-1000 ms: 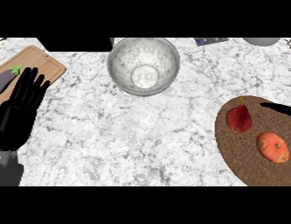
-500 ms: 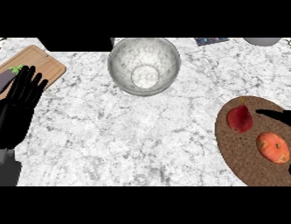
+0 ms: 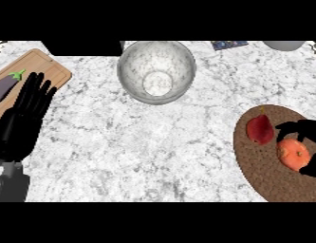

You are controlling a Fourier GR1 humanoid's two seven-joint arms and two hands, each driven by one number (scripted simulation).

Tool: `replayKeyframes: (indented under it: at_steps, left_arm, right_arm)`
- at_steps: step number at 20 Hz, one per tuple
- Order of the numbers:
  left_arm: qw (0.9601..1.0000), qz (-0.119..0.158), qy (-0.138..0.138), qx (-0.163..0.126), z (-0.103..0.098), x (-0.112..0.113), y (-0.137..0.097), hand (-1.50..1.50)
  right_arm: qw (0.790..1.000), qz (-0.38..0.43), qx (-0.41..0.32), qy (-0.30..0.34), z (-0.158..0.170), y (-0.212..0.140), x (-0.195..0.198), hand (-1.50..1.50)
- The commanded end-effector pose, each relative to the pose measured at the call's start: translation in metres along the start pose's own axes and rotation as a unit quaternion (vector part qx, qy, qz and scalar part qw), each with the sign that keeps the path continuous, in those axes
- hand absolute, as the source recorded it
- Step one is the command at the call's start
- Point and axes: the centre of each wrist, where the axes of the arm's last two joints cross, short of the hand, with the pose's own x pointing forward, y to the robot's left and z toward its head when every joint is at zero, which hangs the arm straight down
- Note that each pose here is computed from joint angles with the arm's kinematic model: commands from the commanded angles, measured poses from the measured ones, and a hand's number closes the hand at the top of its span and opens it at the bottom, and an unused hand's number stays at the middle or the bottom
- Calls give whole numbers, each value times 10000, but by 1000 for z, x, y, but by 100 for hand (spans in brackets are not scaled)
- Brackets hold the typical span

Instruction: Pick the squash from the placemat and place it in the bowl

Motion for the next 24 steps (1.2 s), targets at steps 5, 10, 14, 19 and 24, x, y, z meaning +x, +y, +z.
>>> replayKeyframes:
  at_steps: [5,10,14,19,24]
  left_arm:
    - [10000,42,31,-35,7,17,16,0]
    - [10000,-51,-16,38,-7,7,-9,0]
    - [9997,29,15,-252,-2,4,-7,0]
    - [9994,17,21,-335,-7,2,-10,0]
    - [9992,43,3,-407,-8,6,-16,0]
  right_arm:
    - [9981,520,-73,-312,-20,20,8,150]
    - [9949,750,-427,-518,-29,11,69,150]
    - [9819,767,-1165,-1281,-38,16,219,150]
    - [9725,771,-1939,-1038,-23,18,308,150]
    - [9533,485,-2922,-594,7,8,356,150]
